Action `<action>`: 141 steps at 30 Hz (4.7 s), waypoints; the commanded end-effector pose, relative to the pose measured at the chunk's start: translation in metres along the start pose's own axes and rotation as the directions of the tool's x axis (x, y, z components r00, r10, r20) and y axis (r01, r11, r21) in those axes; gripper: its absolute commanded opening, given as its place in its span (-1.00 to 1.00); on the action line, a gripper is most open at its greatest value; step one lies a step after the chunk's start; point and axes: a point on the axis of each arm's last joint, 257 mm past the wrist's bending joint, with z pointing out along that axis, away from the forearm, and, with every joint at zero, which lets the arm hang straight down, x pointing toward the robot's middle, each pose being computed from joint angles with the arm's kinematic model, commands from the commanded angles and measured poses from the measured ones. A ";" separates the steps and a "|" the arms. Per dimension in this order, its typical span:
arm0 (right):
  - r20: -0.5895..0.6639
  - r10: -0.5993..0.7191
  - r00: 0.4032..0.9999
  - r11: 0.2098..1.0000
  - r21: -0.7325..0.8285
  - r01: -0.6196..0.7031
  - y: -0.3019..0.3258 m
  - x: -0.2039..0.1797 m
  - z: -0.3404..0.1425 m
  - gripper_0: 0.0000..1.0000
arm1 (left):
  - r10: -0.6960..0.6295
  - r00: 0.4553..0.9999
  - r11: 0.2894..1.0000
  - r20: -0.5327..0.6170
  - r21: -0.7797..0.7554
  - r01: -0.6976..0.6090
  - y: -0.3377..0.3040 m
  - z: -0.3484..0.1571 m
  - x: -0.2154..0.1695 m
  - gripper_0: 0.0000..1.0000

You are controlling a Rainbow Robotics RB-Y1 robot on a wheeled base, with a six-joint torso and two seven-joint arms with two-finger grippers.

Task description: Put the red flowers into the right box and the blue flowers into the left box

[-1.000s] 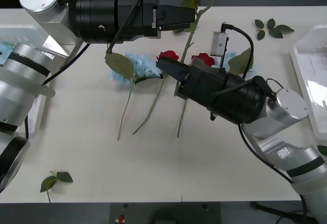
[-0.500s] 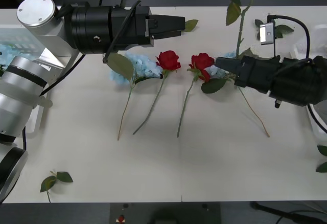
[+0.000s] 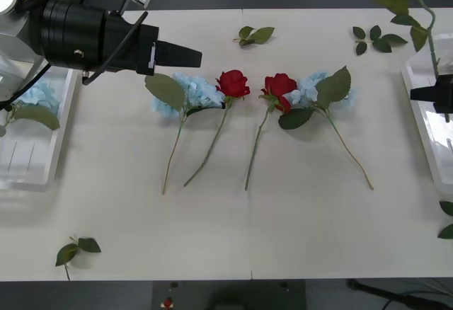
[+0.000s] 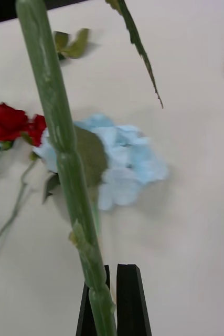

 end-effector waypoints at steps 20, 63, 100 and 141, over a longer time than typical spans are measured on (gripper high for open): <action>-0.311 0.049 0.949 0.737 0.653 0.176 -0.202 0.008 -0.165 -1.00 | -0.225 0.905 0.850 -0.362 -0.527 0.001 0.095 -0.029 0.110 1.00; -0.389 0.038 0.921 0.499 0.805 0.320 -0.316 0.095 -0.171 0.73 | -0.393 0.851 0.481 -0.348 -0.867 -0.132 0.191 -0.006 0.174 1.00; -0.276 0.016 0.961 0.981 0.192 0.039 0.010 0.050 0.023 1.00 | -0.326 0.872 0.489 -0.364 -0.855 -0.174 0.201 0.002 0.173 -1.00; -0.162 0.016 0.987 0.944 0.328 0.039 0.079 0.056 0.181 1.00 | -0.336 0.942 0.323 -0.003 -0.940 0.112 0.143 -0.298 0.086 -1.00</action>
